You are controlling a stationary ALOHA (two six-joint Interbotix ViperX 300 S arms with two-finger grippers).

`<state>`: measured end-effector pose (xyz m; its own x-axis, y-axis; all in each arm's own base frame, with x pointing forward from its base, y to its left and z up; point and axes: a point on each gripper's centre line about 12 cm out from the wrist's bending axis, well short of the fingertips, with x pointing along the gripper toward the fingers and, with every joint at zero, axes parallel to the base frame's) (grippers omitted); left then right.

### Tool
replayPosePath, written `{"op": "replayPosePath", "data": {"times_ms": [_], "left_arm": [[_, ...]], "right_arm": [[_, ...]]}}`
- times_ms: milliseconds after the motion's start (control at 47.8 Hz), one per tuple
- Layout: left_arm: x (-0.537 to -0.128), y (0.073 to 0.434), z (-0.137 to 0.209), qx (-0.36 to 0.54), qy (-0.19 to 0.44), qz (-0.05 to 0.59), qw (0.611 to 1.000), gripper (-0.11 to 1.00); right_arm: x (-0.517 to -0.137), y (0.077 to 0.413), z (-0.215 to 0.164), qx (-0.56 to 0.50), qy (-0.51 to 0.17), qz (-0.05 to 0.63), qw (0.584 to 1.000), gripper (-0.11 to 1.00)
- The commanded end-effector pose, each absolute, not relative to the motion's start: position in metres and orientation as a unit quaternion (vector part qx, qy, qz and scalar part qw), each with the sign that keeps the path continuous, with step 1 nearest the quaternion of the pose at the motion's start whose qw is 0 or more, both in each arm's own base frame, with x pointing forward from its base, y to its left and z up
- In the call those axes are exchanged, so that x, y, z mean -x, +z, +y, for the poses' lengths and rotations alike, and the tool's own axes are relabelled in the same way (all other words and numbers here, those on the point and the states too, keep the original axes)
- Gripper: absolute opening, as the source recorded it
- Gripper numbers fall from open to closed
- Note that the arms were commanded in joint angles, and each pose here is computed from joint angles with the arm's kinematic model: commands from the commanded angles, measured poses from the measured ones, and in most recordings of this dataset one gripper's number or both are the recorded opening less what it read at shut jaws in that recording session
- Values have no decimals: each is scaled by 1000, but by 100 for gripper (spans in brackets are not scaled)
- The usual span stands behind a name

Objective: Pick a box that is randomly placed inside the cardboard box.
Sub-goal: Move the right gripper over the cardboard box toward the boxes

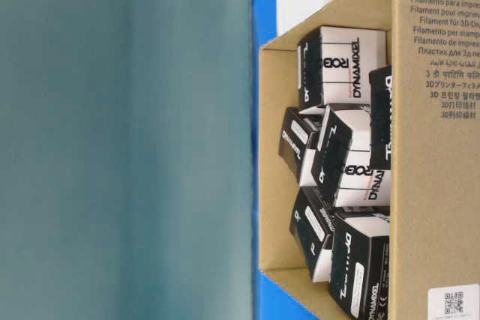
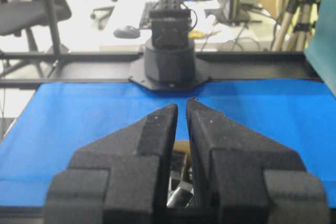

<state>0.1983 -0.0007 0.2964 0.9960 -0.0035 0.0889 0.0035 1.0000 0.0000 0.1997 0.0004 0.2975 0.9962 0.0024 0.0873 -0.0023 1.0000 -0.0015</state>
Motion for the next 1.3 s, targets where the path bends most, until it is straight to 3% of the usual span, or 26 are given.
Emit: {"op": "replayPosePath", "data": {"times_ms": [0, 146, 251, 711, 982, 1275], "left_arm": [[-202, 301, -1, -1, -3, -39, 999, 14], [-202, 304, -1, 0, -3, -22, 1000, -1], [-200, 305, -1, 0, -2, -9, 1000, -6], [-194, 302, 0, 2, 0, 62, 998, -6], [-194, 301, 0, 5, 0, 74, 997, -6], [-191, 296, -1, 35, 2, 97, 995, -6]], "right_arm": [[-202, 300, -2, -11, -4, -42, 999, 14], [-210, 301, -6, -58, -16, 6, 998, 4], [-218, 300, -8, -81, -24, 69, 994, 0], [-282, 306, -14, -97, -42, 294, 950, 0], [-346, 306, -18, -87, -39, 430, 898, 0], [-406, 311, -29, 1, 15, 549, 836, 0]]}}
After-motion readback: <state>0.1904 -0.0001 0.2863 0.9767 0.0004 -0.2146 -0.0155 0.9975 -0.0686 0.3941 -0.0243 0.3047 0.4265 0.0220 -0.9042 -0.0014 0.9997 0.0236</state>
